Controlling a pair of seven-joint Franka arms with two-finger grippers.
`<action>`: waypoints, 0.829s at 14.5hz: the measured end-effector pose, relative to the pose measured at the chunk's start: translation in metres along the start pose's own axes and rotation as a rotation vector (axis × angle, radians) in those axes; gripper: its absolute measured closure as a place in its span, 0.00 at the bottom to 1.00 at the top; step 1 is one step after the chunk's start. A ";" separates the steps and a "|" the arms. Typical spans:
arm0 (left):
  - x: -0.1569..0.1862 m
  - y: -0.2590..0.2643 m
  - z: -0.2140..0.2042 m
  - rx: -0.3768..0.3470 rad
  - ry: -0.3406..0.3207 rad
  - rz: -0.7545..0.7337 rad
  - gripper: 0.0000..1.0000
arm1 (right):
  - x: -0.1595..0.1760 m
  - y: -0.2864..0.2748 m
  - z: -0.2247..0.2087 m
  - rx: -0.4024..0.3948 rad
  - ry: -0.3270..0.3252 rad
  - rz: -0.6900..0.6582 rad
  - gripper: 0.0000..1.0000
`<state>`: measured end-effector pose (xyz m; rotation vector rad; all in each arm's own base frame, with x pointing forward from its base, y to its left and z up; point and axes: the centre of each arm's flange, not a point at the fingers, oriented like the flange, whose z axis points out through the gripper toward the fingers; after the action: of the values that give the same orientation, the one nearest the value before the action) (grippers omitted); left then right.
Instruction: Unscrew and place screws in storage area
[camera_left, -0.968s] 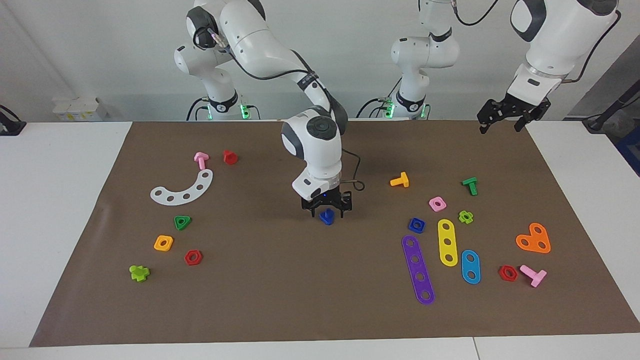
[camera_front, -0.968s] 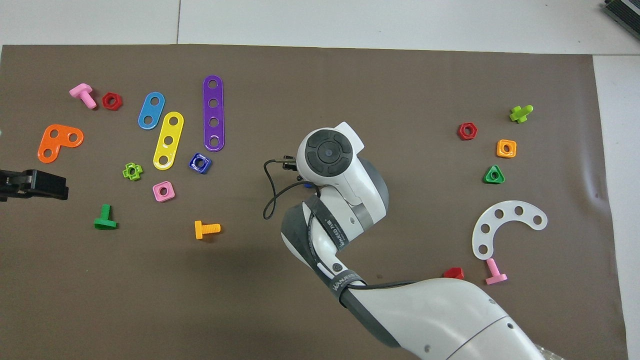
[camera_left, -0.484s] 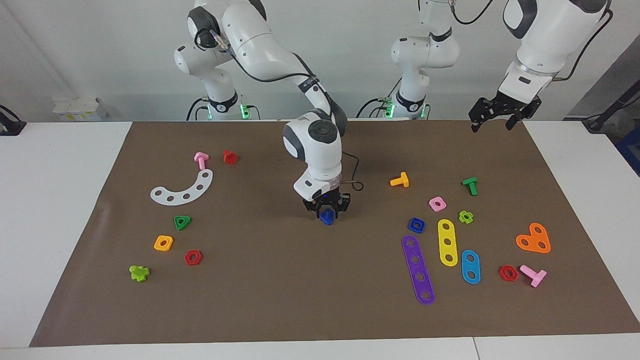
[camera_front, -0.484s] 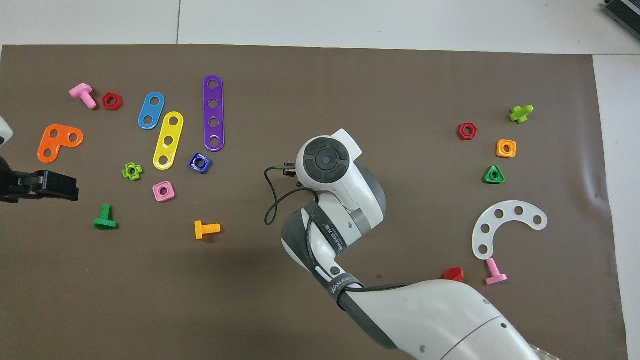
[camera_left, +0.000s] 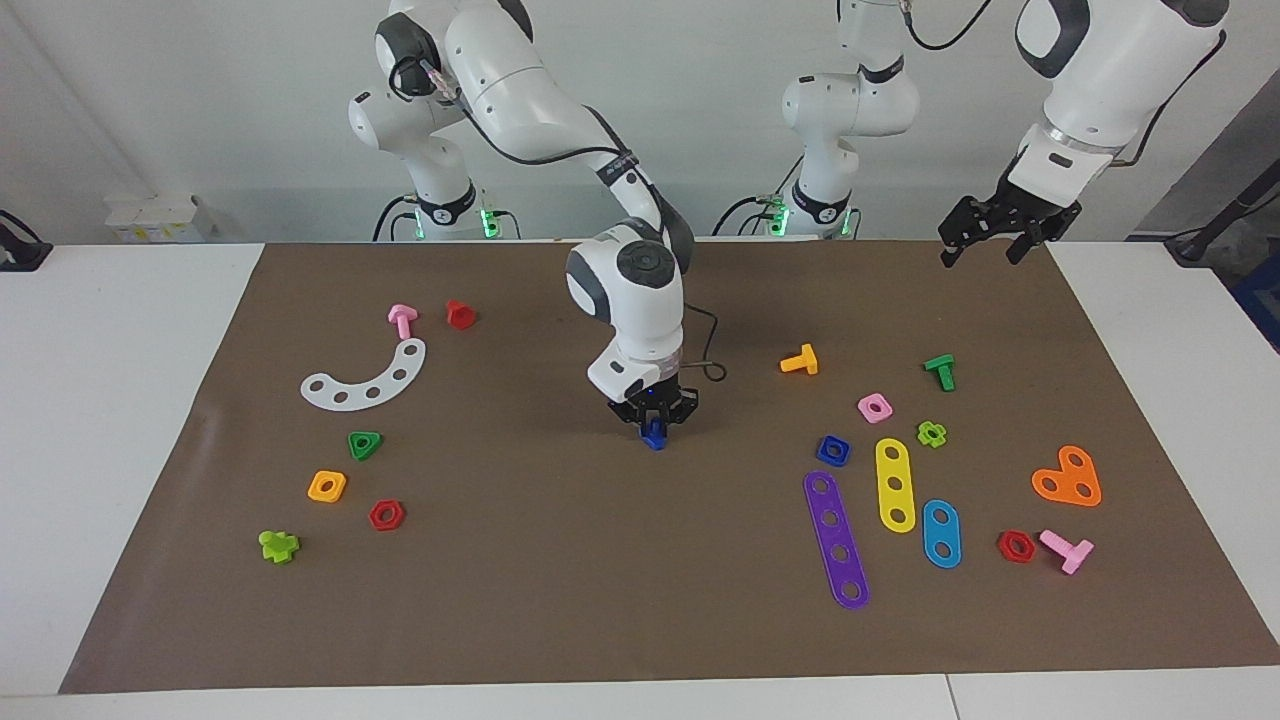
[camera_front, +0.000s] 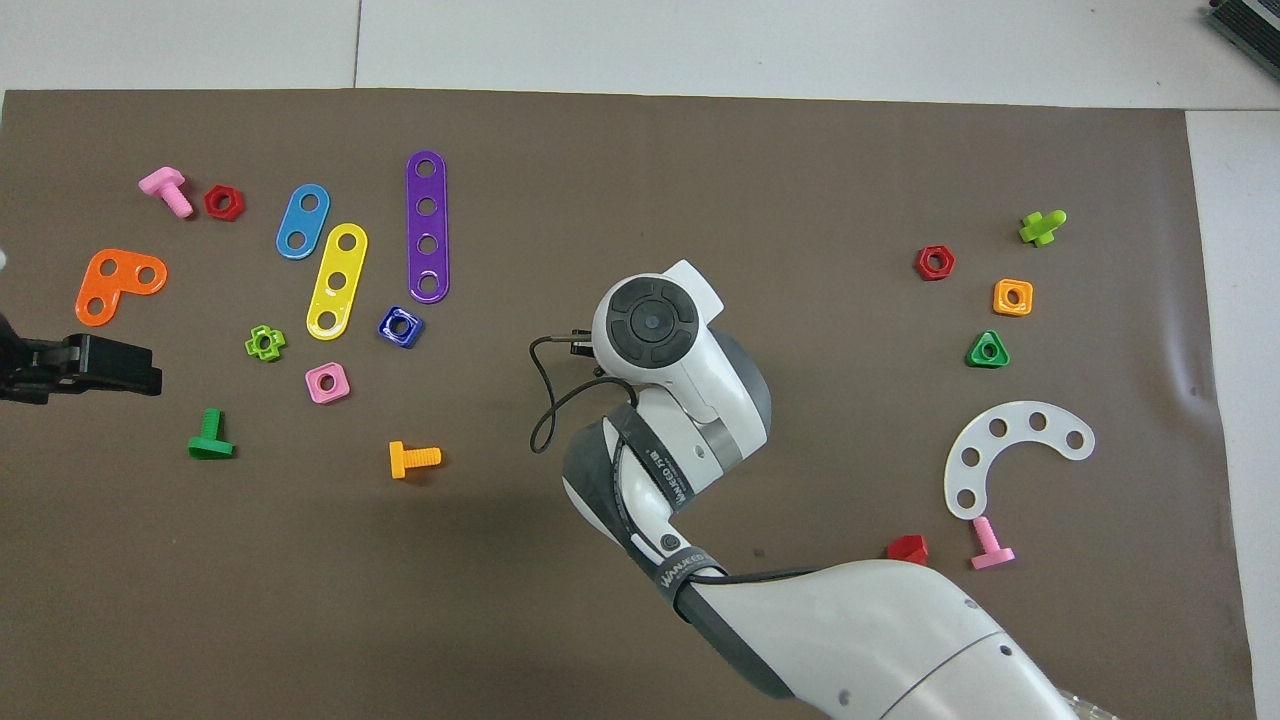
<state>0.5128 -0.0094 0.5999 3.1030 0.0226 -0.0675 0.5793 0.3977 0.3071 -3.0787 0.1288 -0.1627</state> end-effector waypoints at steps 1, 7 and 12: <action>0.000 -0.003 0.001 0.000 -0.001 -0.007 0.00 | 0.000 0.000 -0.001 0.000 0.001 -0.007 0.81; 0.002 -0.012 -0.002 0.000 0.007 -0.022 0.00 | 0.013 0.009 -0.024 0.024 0.024 0.015 0.81; 0.019 -0.026 -0.032 0.018 -0.006 -0.050 0.00 | 0.078 0.153 -0.130 0.016 0.057 0.059 0.81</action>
<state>0.5331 0.0181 0.6303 3.1207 0.1007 -0.0792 0.6306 0.2324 0.4353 -3.0512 0.2190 -0.2474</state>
